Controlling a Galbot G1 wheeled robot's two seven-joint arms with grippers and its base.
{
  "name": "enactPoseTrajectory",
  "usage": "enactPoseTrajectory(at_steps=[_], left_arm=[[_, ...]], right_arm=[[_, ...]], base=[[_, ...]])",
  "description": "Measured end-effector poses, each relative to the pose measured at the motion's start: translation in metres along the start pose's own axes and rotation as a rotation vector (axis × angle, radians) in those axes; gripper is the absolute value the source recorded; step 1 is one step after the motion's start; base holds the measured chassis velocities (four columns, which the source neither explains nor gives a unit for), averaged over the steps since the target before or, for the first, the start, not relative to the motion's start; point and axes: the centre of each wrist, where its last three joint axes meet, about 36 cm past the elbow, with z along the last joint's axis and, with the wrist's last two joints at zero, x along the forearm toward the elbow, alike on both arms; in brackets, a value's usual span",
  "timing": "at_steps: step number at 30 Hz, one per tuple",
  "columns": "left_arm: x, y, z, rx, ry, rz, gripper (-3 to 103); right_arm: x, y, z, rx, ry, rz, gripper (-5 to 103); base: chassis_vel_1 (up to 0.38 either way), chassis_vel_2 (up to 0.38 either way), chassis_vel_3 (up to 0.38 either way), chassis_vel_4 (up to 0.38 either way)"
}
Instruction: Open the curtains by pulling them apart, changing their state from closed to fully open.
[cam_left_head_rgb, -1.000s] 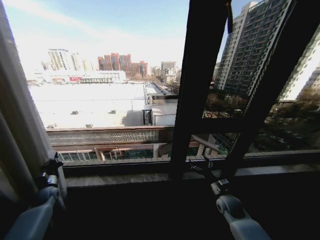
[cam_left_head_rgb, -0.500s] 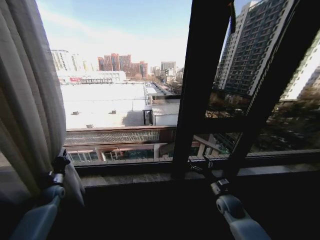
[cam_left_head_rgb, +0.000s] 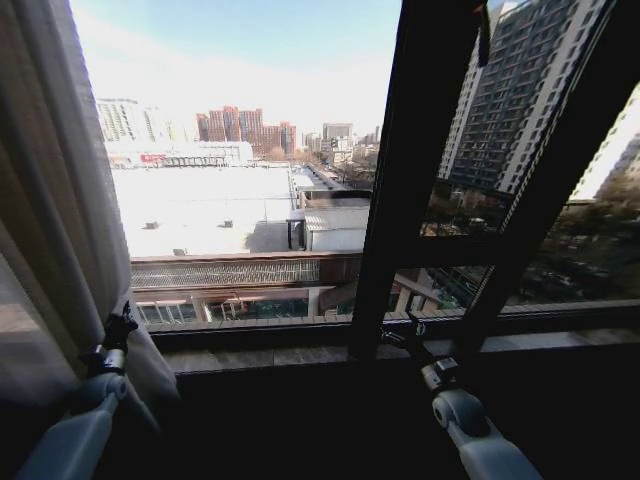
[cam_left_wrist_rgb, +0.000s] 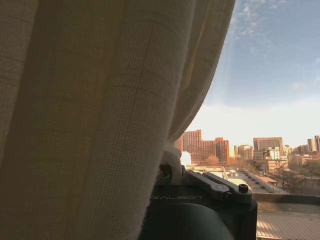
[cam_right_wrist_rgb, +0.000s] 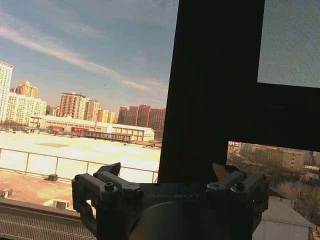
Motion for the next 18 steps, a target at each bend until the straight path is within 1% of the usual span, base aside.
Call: enactPoseTrajectory(at_steps=[9, 13, 18], left_arm=[[0.0013, 0.0006, -0.0005, -0.002, -0.003, 0.002, 0], [0.0020, 0.0014, -0.0007, -0.004, -0.002, 0.001, 0], [0.0027, 0.0024, -0.0007, -0.006, -0.002, 0.001, 0]], right_arm=[[0.0000, 0.0000, 0.0000, 0.000, 0.000, 0.000, 100], [0.0000, 0.0001, 0.0000, 0.000, 0.000, 0.000, 100], [0.0000, 0.0000, 0.0000, 0.000, 0.000, 0.000, 100]], base=[[0.119, 0.118, -0.118, -0.133], [0.079, 0.080, -0.052, -0.058], [0.000, 0.000, 0.000, 0.000]])
